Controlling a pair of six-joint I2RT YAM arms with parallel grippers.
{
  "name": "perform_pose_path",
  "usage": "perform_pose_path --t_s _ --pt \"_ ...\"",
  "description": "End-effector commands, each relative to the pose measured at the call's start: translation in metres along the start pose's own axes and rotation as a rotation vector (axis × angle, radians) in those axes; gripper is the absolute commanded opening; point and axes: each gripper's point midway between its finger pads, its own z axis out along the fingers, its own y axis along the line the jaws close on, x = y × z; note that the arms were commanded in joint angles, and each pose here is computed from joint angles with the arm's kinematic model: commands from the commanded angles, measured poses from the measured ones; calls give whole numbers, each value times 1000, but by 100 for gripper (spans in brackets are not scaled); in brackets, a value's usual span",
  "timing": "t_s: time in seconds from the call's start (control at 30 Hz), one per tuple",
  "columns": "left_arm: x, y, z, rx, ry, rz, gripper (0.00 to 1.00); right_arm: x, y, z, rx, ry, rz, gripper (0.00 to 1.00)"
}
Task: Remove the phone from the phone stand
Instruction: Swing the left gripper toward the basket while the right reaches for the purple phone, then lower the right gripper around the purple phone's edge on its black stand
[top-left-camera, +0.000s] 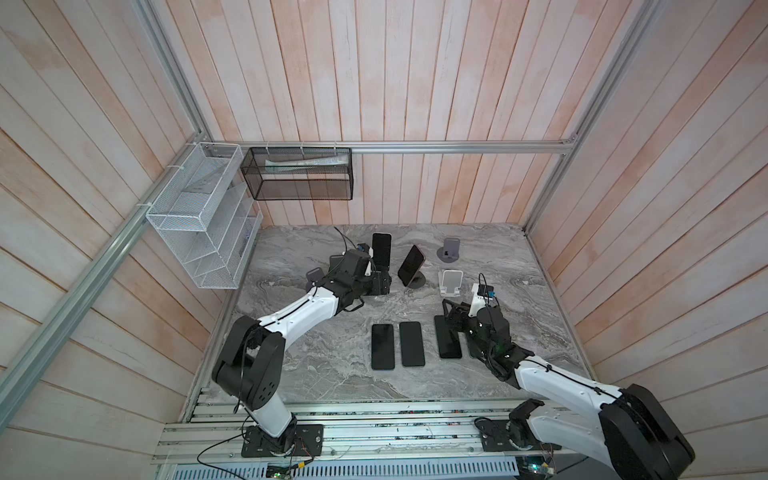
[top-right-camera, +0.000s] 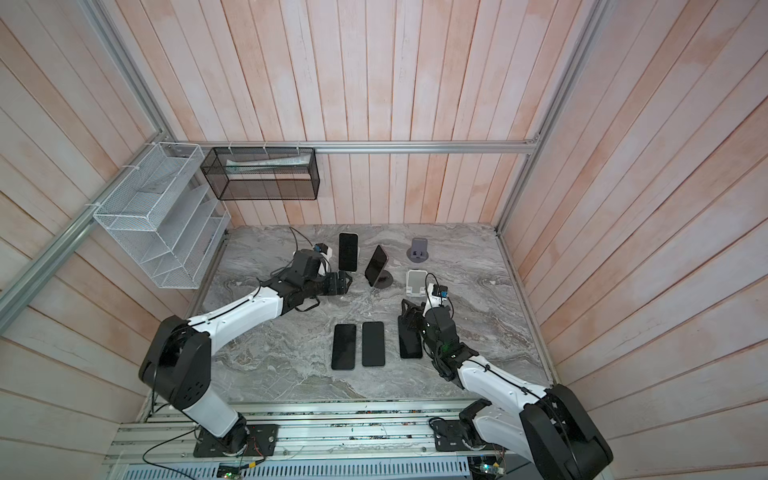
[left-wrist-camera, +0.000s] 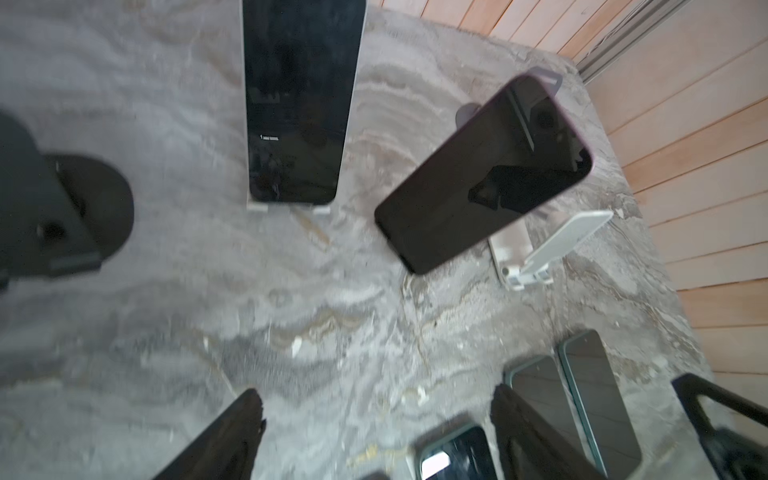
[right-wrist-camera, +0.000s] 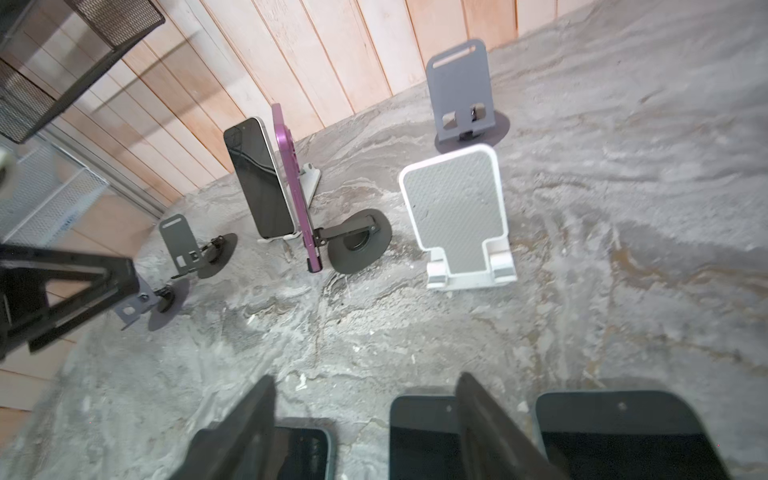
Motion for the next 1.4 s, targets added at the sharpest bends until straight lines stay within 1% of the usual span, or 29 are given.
perform_pose_path --t_s 0.0,0.03,0.1,0.13,0.2,0.23,0.27,0.3,0.33,0.37,0.4,0.47,0.53,0.63,0.73,0.8,0.83,0.9,0.97,1.0,1.1,1.17,1.27,1.37 --pt "-53 -34 -61 126 -182 -102 88 6 17 7 -71 46 -48 42" --pt "-63 -31 -75 108 -212 -115 89 9 19 9 -85 59 -52 36" --pt "-87 -17 -102 56 -286 -150 93 15 22 15 -97 83 -50 27" --pt "-105 -7 -119 22 -343 -178 94 17 25 19 -100 107 -45 24" --pt "-136 5 -149 11 -462 -195 95 19 34 26 -112 159 -39 23" --pt "-151 10 -163 17 -527 -197 95 18 38 30 -117 170 -17 23" --pt "-160 14 -172 21 -573 -202 97 18 41 33 -121 181 12 25" --pt "-169 18 -178 28 -622 -203 99 18 45 37 -127 195 49 30" --pt "-173 22 -180 35 -652 -199 100 19 51 41 -143 214 76 37" --pt "-175 24 -179 45 -660 -190 100 22 55 46 -154 236 95 45" --pt "-174 27 -173 55 -652 -181 100 24 58 51 -157 260 118 57" --pt "-169 34 -159 90 -590 -175 100 30 61 61 -149 295 156 64" --pt "-166 45 -148 134 -493 -257 100 34 61 71 -129 302 168 69" --pt "-171 45 -144 140 -444 -253 100 41 60 87 -85 324 157 75" --pt "-163 37 -137 214 -419 -223 100 46 62 104 -41 347 126 78" --pt "-156 39 -134 295 -384 -268 99 49 59 113 -4 348 122 79" --pt "-154 40 -133 331 -370 -281 99 52 60 117 -7 347 131 79" --pt "-152 44 -135 366 -361 -295 99 53 70 119 -46 335 150 70" --pt "-153 49 -138 364 -372 -299 99 53 79 117 -71 321 133 62" --pt "-153 52 -138 364 -376 -300 99 52 85 116 -82 313 120 56" --pt "-151 55 -136 380 -372 -314 97 47 98 115 -103 293 82 36" --pt "-150 56 -134 406 -361 -327 96 44 105 117 -121 291 65 28" --pt "-150 56 -134 428 -353 -339 95 41 113 127 -124 296 38 17" --pt "-152 61 -137 403 -379 -341 93 41 116 143 -106 302 -23 0"
